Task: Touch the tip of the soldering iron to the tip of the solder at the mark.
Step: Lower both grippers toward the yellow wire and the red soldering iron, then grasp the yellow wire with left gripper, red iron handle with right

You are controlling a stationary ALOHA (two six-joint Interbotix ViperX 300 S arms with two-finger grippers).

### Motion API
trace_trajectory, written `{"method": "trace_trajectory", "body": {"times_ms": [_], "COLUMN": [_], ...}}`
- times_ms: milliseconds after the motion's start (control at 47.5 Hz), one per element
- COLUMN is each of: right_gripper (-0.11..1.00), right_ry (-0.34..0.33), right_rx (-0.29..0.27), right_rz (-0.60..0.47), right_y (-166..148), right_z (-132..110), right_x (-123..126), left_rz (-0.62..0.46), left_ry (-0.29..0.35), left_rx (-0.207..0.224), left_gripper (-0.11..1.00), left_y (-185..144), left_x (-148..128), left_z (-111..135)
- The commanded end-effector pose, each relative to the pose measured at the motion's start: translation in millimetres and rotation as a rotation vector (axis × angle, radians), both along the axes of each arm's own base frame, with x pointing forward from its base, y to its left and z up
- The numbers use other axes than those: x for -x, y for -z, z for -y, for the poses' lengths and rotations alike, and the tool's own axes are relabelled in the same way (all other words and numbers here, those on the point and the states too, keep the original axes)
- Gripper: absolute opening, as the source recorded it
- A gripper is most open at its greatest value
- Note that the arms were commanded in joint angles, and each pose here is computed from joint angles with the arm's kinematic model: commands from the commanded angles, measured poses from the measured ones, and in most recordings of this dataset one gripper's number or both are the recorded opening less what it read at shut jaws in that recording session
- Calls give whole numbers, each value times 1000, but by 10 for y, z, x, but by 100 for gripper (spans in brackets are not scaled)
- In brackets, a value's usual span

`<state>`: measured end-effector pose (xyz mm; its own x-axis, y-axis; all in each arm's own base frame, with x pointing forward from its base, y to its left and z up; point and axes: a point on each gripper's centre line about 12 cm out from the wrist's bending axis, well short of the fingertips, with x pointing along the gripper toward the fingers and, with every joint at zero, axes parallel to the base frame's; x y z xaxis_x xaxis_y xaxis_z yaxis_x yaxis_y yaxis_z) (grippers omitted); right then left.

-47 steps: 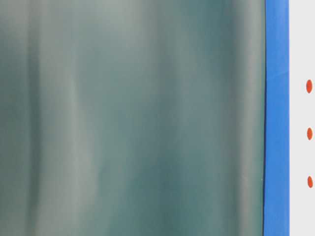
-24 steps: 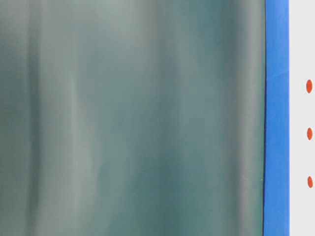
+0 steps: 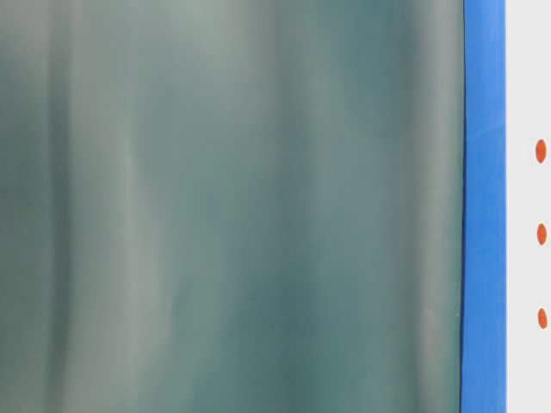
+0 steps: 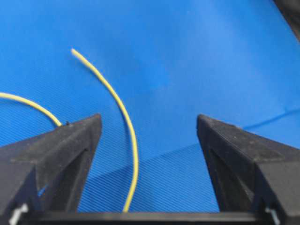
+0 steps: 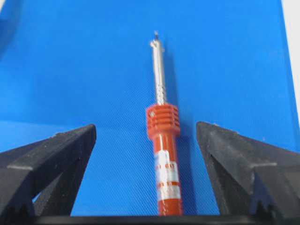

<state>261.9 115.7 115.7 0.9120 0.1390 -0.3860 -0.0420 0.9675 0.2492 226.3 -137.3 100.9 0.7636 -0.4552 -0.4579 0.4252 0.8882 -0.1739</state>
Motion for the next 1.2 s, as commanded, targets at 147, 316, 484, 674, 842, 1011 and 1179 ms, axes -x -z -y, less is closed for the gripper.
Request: {"method": "trace_trajectory", "body": {"times_ms": [147, 316, 484, 674, 842, 1011, 1179], "right_gripper": [86, 84, 80, 68, 24, 6, 6], "right_ry": [43, 46, 47, 61, 61, 61, 59], "right_rx": [18, 30, 41, 63, 71, 70, 54], "right_rz": [-16, -39, -55, -68, -72, -68, -44], "right_y": [174, 269, 355, 476, 491, 477, 368], "right_z": [-47, -81, -113, -109, -88, -89, -91], "right_x": [-69, -110, -158, -185, -157, -159, -173], "left_rz": [-14, -46, -49, -51, -50, -39, -44], "left_ry": [6, 20, 30, 33, 32, 20, 11], "left_rx": [-9, -30, -35, -46, -45, -37, -39], "left_gripper": [75, 66, 49, 28, 2, 2, 2], "left_y": [136, 257, 272, 276, 266, 227, 165], "left_x": [-76, -74, -58, -60, -93, -166, -224], "left_z": [69, 109, 129, 126, 142, 148, 154]}}
